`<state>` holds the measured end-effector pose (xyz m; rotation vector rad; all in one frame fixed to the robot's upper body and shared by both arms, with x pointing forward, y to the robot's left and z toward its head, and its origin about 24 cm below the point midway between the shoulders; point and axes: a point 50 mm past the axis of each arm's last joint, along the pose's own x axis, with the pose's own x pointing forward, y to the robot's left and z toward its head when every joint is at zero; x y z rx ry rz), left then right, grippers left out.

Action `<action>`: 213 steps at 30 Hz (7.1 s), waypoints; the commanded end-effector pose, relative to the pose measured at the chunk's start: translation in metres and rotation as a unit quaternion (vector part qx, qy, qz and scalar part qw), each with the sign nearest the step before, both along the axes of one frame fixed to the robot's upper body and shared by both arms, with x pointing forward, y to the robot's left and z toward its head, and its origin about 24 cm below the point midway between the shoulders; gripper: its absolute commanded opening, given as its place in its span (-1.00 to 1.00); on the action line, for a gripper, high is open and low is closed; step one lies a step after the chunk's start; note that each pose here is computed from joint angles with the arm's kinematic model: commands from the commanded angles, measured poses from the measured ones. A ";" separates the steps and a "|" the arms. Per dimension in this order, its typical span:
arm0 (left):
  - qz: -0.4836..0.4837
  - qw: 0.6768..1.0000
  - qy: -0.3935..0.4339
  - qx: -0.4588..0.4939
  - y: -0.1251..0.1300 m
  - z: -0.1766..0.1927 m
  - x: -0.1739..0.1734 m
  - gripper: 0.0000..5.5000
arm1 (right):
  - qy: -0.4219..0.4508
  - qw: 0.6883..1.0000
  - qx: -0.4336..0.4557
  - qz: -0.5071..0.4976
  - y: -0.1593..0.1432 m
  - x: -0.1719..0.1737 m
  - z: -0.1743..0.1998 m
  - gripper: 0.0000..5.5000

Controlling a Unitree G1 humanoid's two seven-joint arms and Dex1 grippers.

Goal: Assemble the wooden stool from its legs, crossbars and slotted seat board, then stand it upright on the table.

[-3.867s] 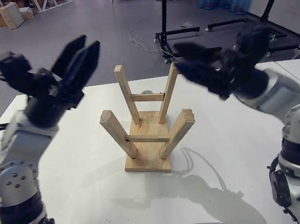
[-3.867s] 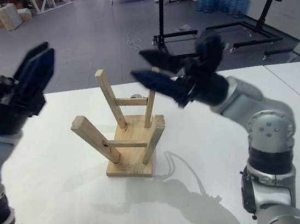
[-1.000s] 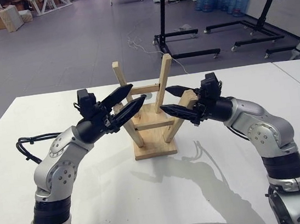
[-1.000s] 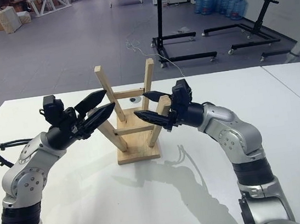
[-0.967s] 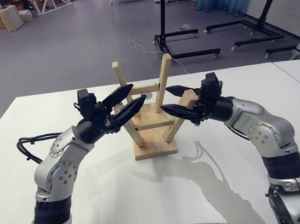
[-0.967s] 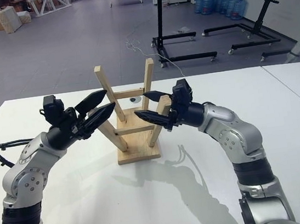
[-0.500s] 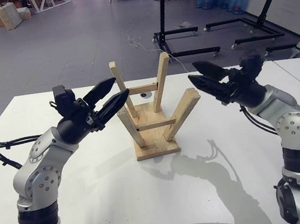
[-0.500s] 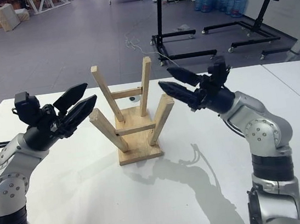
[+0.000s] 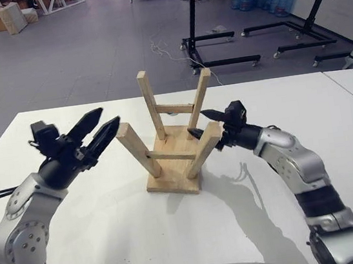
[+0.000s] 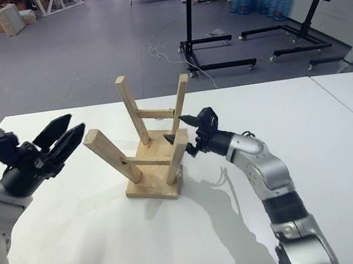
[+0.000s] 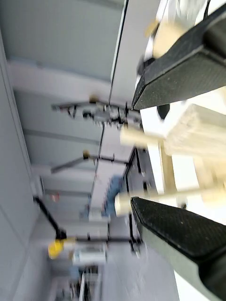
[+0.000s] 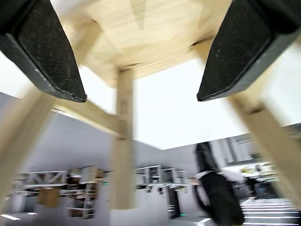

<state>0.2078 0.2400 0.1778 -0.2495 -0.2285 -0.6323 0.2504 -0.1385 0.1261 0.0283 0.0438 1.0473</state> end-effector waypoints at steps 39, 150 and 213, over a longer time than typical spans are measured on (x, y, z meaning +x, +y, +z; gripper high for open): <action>-0.012 0.997 0.081 -0.015 0.015 -0.044 0.020 0.23 | 0.121 0.991 0.008 0.051 0.003 0.062 -0.069 0.57; -0.140 0.926 0.348 0.049 0.045 -0.077 -0.053 0.16 | 0.335 0.939 0.003 0.077 -0.063 0.037 0.022 0.55; -0.154 0.963 -0.021 -0.219 -0.035 0.021 0.032 -0.30 | 0.257 0.903 0.328 0.107 0.011 0.029 0.113 -0.52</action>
